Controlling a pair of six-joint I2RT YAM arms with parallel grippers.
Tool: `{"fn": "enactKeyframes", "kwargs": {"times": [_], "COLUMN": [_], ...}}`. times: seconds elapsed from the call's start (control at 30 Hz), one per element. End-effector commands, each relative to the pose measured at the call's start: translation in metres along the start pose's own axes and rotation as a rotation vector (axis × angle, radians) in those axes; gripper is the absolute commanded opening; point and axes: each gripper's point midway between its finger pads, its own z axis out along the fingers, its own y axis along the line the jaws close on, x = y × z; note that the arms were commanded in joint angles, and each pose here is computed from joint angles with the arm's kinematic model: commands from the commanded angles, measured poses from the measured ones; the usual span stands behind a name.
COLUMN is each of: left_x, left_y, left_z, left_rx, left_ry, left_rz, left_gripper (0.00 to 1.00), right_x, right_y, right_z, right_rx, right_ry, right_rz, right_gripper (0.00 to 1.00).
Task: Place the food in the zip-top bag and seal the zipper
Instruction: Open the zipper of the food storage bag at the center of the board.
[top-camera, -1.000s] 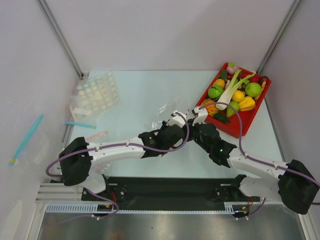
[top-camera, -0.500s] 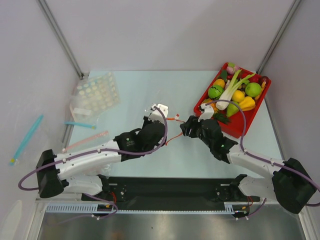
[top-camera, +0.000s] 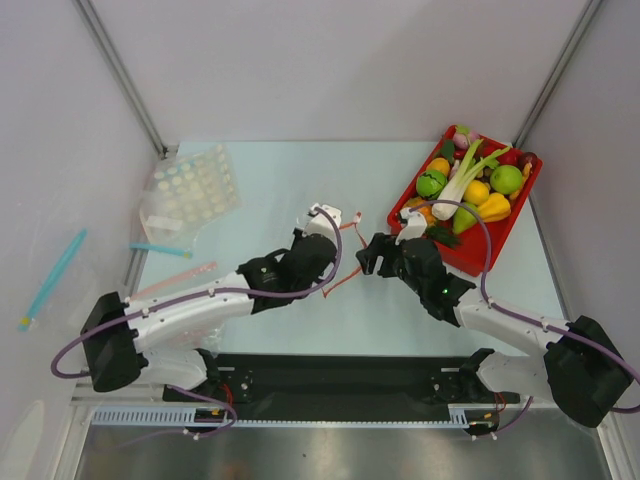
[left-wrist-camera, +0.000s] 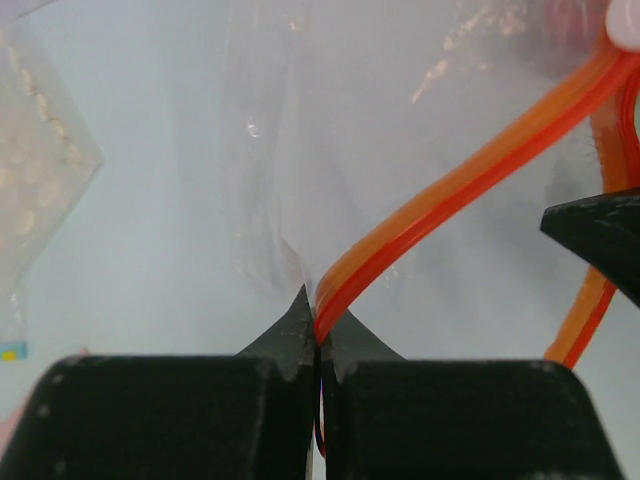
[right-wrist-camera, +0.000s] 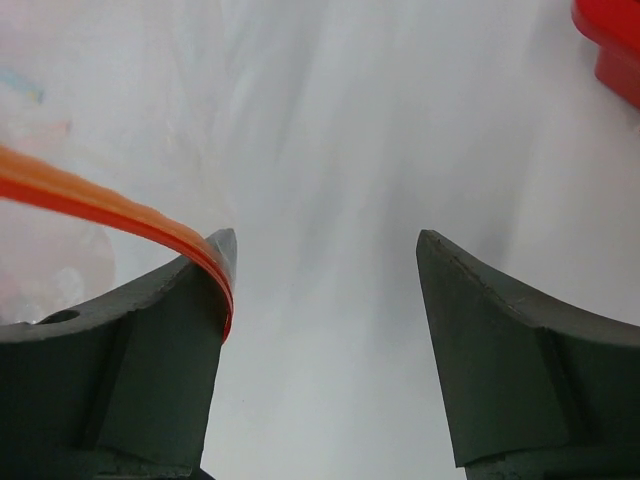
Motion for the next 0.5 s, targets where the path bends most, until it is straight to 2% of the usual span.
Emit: {"fn": "enactKeyframes", "kwargs": {"times": [0.0,0.1,0.3,0.47], "left_x": [0.001,0.013,0.018,0.018], "left_y": [-0.034,-0.046,-0.050,-0.049], "left_z": [0.020,0.033,0.047,0.054], "left_rx": [0.169,0.187,0.148,0.134], "left_ry": [0.018,0.062,0.076,0.074], "left_rz": [-0.017,0.015,0.049,0.047], "left_gripper": [0.00,0.00,0.00,0.00], "right_x": [-0.018,-0.016,-0.016,-0.029], "right_y": [0.029,0.038,0.043,0.042], "right_z": [0.000,0.001,-0.002,-0.016], "right_rx": [-0.118,-0.155,-0.186,-0.192], "right_ry": [-0.038,-0.030,-0.035,-0.091], "right_rz": [-0.033,-0.058,-0.070,-0.067], "right_gripper": [0.79,0.82,0.88,0.91]}}
